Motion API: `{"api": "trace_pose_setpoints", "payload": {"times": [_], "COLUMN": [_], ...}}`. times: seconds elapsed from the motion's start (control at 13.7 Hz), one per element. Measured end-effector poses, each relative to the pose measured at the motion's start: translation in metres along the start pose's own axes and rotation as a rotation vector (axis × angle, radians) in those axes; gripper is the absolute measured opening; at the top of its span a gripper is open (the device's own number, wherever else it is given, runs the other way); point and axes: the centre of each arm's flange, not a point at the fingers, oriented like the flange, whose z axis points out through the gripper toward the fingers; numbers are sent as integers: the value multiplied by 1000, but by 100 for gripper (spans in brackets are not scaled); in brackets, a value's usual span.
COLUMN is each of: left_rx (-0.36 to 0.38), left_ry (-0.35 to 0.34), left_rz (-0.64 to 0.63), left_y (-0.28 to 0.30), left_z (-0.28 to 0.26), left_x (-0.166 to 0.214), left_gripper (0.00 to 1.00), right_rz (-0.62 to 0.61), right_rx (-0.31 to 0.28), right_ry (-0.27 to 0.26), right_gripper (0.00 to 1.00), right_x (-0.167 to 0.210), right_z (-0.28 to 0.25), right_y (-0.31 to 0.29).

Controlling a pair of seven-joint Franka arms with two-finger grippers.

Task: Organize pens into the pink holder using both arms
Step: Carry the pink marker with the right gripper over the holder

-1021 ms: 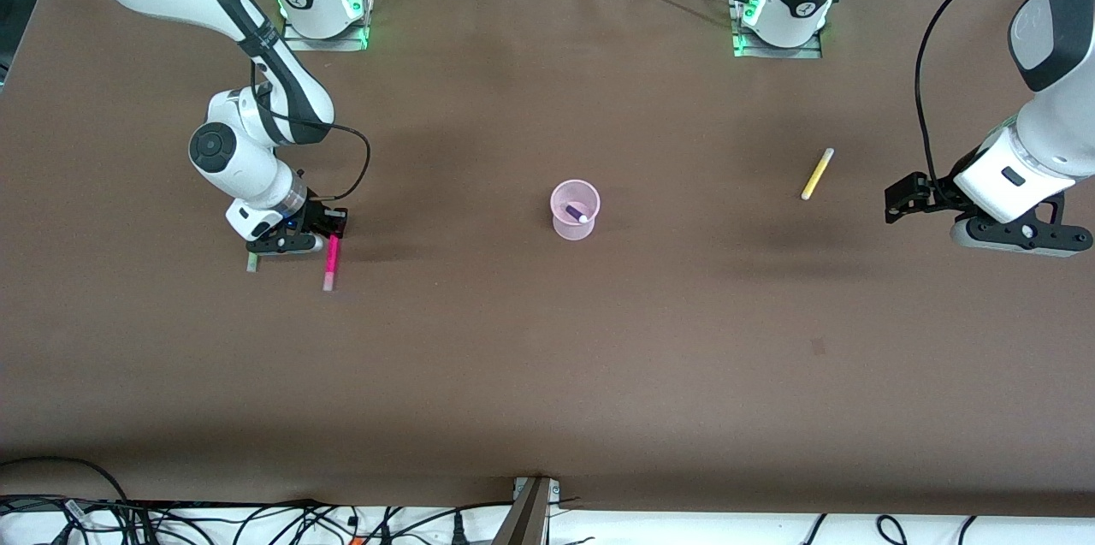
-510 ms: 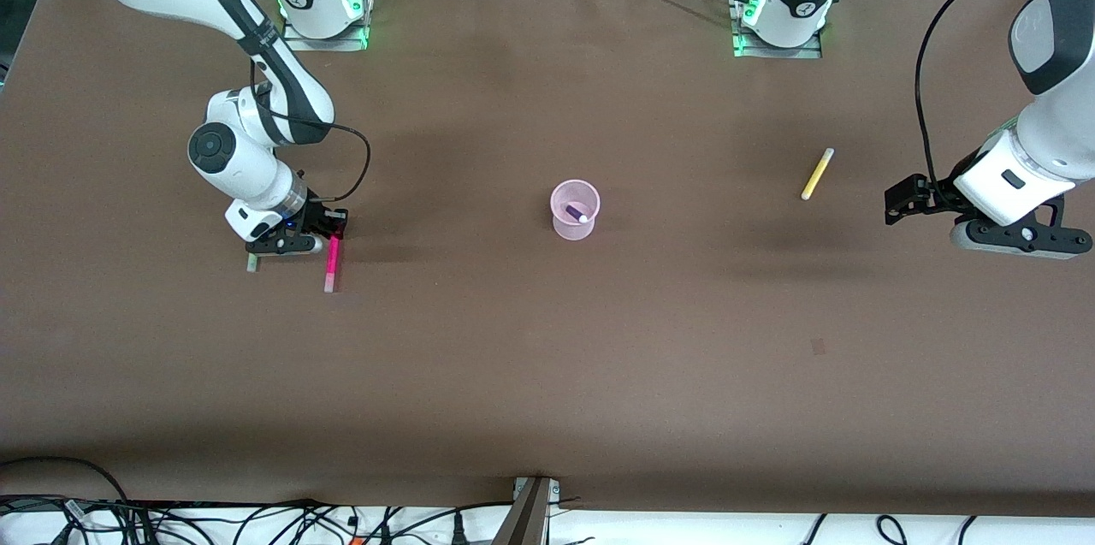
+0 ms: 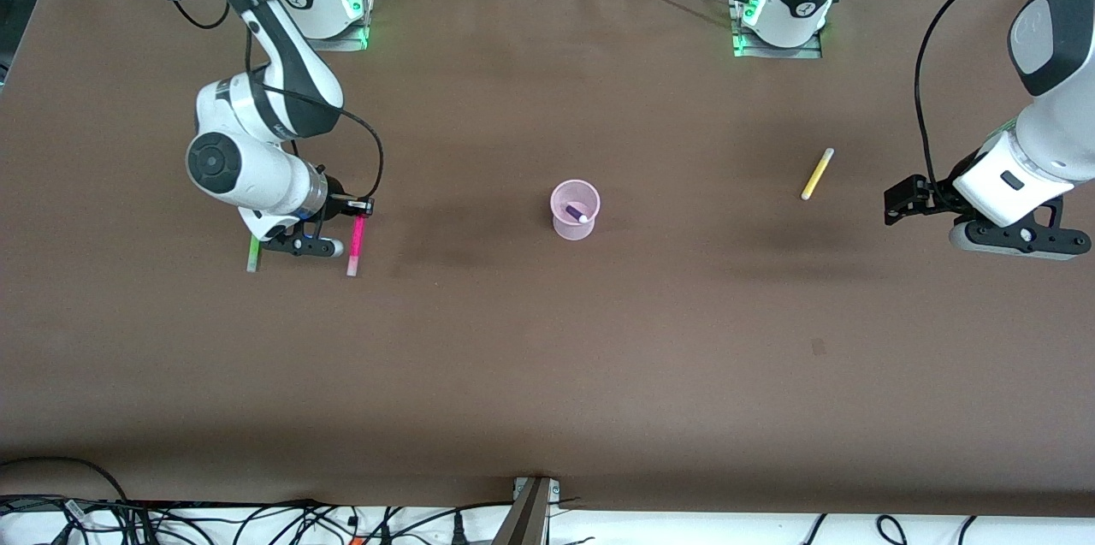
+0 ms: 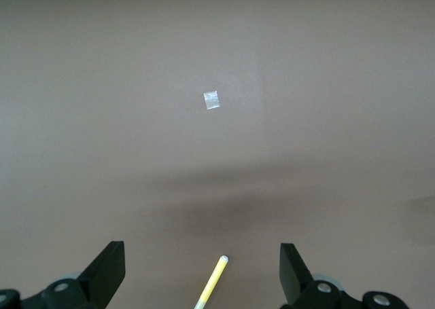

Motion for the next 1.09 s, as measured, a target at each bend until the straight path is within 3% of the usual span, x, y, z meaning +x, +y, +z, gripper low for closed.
{"api": "trace_pose_setpoints", "payload": {"times": [0.22, 0.66, 1.09], "left_rx": [-1, -1, -2], "left_ry": [-4, -3, -5], "left_rz": [0, 0, 0], "left_y": [0, 0, 0], "left_z": [3, 2, 4], "left_x": [1, 1, 2], "left_gripper": [100, 100, 100], "right_rz": [118, 430, 831], "right_rx": [157, 393, 545], "right_ry": [-115, -327, -386], "right_gripper": [18, 18, 18], "right_x": [-7, -60, -114], "right_z": [-24, 2, 37], "right_y": [-26, -138, -232]}}
